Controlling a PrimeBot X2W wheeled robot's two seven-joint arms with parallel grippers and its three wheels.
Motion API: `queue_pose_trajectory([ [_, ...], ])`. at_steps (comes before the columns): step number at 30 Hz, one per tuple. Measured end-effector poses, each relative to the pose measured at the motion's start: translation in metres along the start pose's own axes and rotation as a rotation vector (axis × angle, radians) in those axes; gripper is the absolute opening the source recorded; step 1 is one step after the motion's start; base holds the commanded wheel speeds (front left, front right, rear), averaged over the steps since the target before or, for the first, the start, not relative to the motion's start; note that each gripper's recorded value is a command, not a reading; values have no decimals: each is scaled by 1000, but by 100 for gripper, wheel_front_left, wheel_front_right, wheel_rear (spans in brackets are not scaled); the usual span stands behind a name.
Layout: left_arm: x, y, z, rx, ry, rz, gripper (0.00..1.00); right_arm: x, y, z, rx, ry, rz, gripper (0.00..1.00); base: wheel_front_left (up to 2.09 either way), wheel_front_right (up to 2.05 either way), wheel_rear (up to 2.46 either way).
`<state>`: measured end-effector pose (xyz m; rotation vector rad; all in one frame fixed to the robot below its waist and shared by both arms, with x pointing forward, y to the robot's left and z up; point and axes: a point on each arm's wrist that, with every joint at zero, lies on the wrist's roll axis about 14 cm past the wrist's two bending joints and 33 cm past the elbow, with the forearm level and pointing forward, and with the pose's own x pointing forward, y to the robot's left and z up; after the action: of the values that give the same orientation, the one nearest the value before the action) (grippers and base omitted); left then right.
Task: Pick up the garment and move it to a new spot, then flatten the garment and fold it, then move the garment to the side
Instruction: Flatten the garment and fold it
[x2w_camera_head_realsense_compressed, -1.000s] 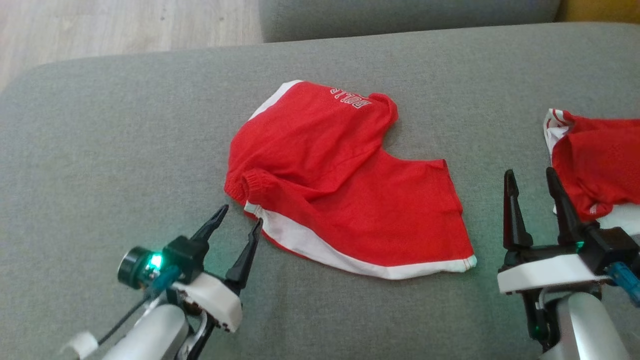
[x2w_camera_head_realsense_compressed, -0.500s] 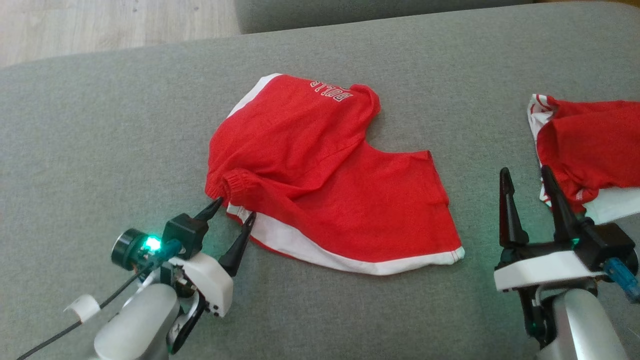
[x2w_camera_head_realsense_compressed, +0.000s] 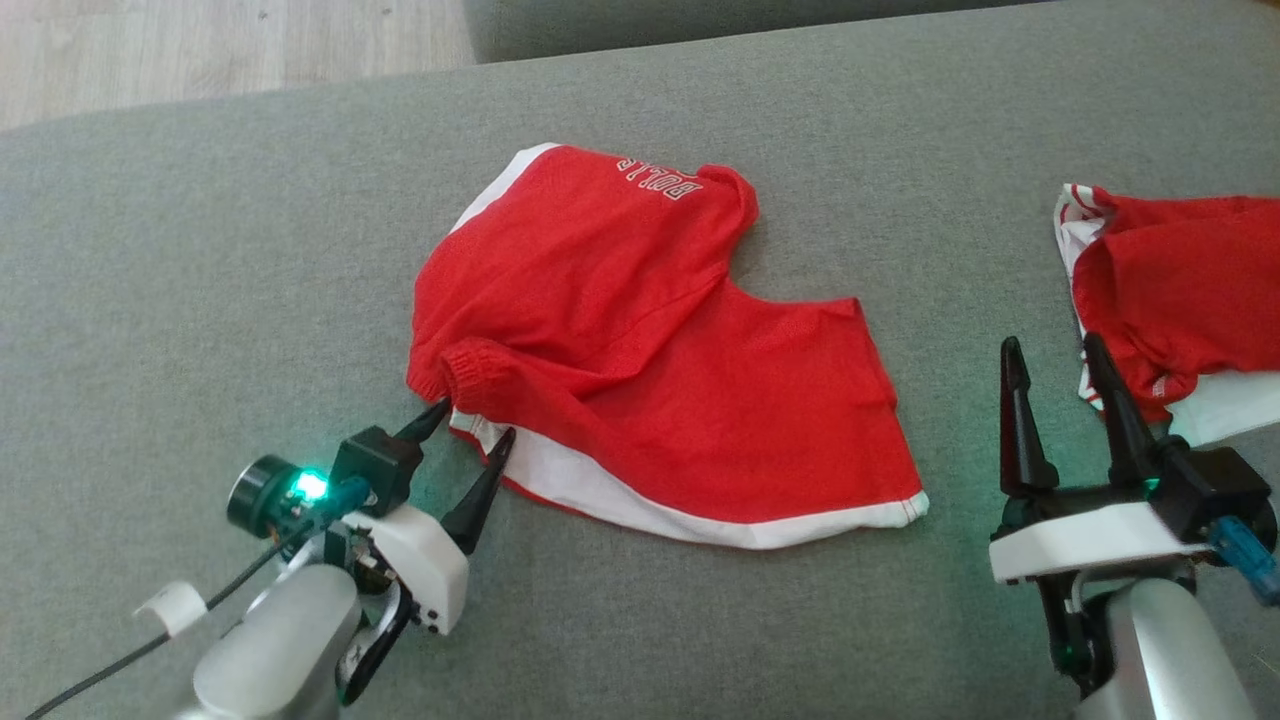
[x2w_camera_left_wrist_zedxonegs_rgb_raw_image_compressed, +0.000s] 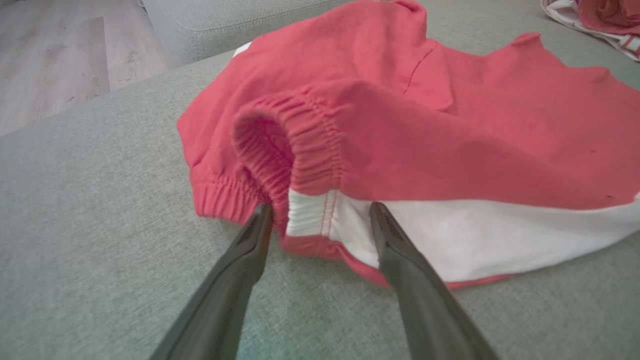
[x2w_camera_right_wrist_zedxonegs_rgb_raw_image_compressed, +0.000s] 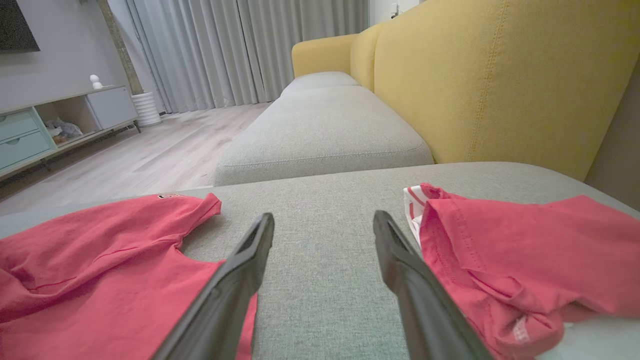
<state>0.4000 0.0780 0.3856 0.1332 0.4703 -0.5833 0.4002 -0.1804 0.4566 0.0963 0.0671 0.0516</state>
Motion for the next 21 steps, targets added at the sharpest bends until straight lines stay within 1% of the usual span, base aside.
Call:
queue_pose_trajectory([
  [12,2,1,1,-2,4,-9,100,1,0,-3,0,9,0,100,0,0,0],
  [13,2,0,0,-2,4,-13,92,1,0,-3,0,9,0,100,0,0,0],
  [14,2,0,0,-1,5,-14,47,1,0,-3,0,10,-1,100,0,0,0],
  [15,2,-1,0,1,5,-18,20,0,-1,-4,0,14,-3,100,0,0,0],
  [16,2,-2,1,2,4,-19,5,0,-1,-5,0,16,-3,100,0,0,0],
  [17,2,-2,1,4,2,-20,0,-1,-1,-6,-1,18,-2,100,0,0,0],
  [21,0,-4,7,13,-17,-23,0,-5,7,-18,-16,60,22,100,0,0,0],
])
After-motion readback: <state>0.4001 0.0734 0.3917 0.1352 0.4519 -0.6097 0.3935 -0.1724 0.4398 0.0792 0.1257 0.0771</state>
